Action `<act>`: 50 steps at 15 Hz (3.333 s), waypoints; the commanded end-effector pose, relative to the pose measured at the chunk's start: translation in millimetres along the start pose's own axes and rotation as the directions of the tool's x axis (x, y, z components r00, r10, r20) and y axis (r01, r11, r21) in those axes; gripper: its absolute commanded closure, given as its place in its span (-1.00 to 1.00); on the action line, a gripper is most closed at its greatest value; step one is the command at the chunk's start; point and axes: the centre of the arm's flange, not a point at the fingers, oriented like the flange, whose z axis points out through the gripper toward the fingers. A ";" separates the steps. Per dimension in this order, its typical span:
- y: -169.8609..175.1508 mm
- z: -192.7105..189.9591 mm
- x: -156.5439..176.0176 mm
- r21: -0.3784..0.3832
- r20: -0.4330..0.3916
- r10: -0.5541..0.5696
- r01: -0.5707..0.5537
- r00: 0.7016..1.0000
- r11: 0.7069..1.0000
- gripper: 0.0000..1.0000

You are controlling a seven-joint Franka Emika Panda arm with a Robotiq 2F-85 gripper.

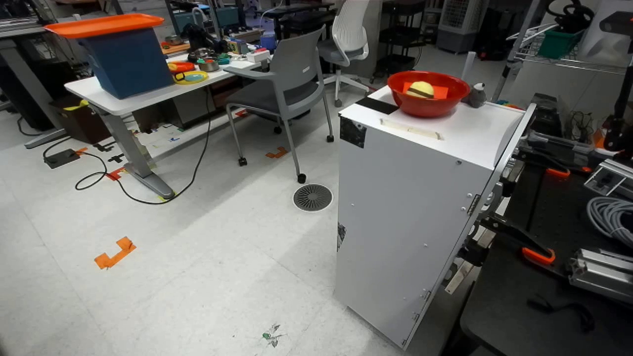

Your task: Remove the yellow plushy from the red bowl and put it on top of the shelf

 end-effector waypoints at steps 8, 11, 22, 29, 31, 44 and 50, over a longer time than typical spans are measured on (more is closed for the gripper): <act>1.0 -0.8 -1.5 -0.020 0.004 0.019 -0.019 1.000 1.000 -1.00; -3.6 3.0 3.9 -0.040 0.020 0.015 -0.015 1.000 0.999 -1.00; 3.1 13.7 66.0 -0.005 0.112 0.062 -0.061 0.992 0.998 -1.00; 11.4 31.1 94.9 -0.035 0.085 0.083 -0.080 0.993 0.996 -1.00; 8.1 33.1 96.1 -0.037 0.044 0.042 -0.040 0.998 0.999 -1.00; -6.4 46.0 98.0 -0.020 0.029 -0.085 0.085 0.996 0.996 -1.00; -7.5 55.3 103.8 -0.071 0.060 -0.063 0.067 0.996 0.995 -1.00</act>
